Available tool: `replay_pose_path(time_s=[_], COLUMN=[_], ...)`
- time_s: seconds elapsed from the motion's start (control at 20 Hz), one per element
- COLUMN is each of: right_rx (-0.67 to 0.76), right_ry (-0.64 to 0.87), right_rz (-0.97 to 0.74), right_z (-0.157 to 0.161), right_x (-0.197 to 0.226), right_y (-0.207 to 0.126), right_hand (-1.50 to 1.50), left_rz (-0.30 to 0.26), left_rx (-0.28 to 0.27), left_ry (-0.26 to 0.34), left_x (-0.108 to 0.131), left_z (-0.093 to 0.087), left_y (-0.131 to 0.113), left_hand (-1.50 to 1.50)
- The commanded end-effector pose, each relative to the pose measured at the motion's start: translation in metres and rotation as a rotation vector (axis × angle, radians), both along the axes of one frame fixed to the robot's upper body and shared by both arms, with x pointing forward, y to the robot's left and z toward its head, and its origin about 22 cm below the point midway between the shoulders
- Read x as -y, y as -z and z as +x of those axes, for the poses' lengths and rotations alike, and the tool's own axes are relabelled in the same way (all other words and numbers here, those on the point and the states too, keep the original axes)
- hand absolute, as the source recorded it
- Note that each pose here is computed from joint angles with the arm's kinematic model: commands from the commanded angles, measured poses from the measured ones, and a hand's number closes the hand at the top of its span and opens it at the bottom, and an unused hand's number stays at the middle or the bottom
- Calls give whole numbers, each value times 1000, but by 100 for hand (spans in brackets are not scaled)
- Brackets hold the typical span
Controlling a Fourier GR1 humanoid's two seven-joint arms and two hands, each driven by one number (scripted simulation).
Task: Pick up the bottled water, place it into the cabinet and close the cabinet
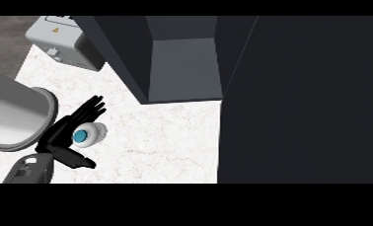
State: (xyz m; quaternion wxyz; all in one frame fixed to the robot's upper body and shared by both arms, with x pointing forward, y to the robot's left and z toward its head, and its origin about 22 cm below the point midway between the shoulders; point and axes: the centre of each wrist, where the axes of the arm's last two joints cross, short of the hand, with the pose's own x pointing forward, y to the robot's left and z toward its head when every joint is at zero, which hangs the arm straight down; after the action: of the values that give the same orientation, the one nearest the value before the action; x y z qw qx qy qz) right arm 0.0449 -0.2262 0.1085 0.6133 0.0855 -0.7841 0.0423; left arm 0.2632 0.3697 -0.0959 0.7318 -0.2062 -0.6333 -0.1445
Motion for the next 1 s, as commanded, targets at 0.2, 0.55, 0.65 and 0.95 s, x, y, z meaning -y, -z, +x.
replay_pose_path(time_s=[0.2, 0.55, 0.65, 0.95], right_rx=[16, 14, 22, 25], right_ry=[17, -9, -4, 27], right_rz=[5, -8, 3, -2], right_z=[-7, -11, -12, -13], right_x=[-1, 2, 7, 3], right_y=[-20, -14, -9, -8], right_hand=[-150, -150, -150, -150], left_rz=[-211, -306, -332, -268], left_rx=[41, -29, -24, 72], left_ry=[72, 38, 28, -385], left_x=[17, 17, 18, 75], left_z=[3, -12, -11, -25], left_y=[16, 33, 34, 62], left_hand=[150, 150, 150, 150])
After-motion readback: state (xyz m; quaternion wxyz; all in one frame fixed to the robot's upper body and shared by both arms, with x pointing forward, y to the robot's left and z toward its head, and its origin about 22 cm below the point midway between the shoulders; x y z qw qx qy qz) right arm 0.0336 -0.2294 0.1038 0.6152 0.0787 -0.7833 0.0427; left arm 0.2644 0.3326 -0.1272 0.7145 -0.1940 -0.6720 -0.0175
